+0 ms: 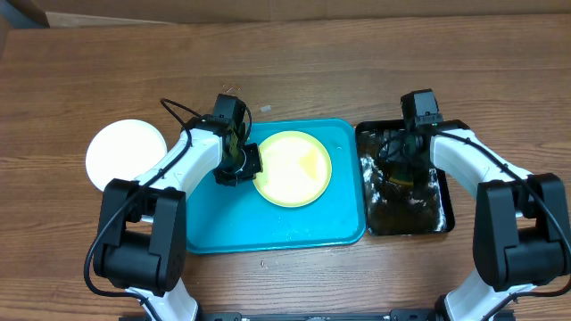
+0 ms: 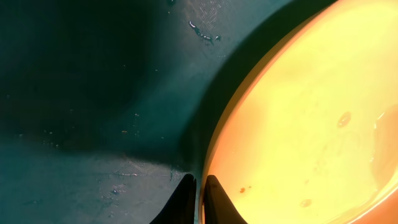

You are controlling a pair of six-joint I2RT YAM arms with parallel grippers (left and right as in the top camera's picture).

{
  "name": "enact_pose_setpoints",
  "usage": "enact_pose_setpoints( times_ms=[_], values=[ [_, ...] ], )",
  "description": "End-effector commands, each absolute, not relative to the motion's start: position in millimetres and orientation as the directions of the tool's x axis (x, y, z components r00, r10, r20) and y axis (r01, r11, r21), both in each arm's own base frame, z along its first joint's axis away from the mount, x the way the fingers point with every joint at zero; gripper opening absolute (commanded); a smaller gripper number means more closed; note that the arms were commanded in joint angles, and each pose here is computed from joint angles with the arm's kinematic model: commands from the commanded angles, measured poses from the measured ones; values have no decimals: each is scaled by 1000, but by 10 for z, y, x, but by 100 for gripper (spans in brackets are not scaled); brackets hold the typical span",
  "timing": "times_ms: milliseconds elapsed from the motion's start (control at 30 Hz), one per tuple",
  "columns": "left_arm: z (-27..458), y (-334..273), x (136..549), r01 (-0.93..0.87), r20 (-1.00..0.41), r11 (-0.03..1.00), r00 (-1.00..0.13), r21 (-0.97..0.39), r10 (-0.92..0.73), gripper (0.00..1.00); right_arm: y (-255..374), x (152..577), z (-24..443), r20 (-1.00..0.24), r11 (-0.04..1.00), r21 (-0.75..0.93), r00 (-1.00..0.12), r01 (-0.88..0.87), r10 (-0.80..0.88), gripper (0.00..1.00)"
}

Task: Clean dirty plates on tray and stack at the side
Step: 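Release the sponge in the black tray and raise the right gripper away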

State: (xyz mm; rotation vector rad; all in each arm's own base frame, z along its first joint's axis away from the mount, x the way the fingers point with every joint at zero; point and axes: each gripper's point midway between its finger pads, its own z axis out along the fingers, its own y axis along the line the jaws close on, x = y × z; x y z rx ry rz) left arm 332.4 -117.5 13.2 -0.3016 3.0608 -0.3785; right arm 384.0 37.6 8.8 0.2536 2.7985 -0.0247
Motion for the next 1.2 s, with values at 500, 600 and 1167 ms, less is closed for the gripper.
enact_pose_setpoints(
  times_ms=[500, 600, 1167],
  values=[
    [15, -1104, 3292, -188, -20, 961, -980, -203, -196, 18, 356, 4160, 860, -351, 976, 61, -911, 209, 217, 77],
    [-17, -1098, 3275, -188, -21, 961, -980, -202, -196, 17, 188, 4240, 1058, -362, 962, 75, -892, 263, 272, 84],
    [44, -1096, 3373, -102, -69, 972, -990, -212, -119, 4, -1008, 4042, 1036, -324, 814, 89, -756, 575, 569, 100]
  ],
)
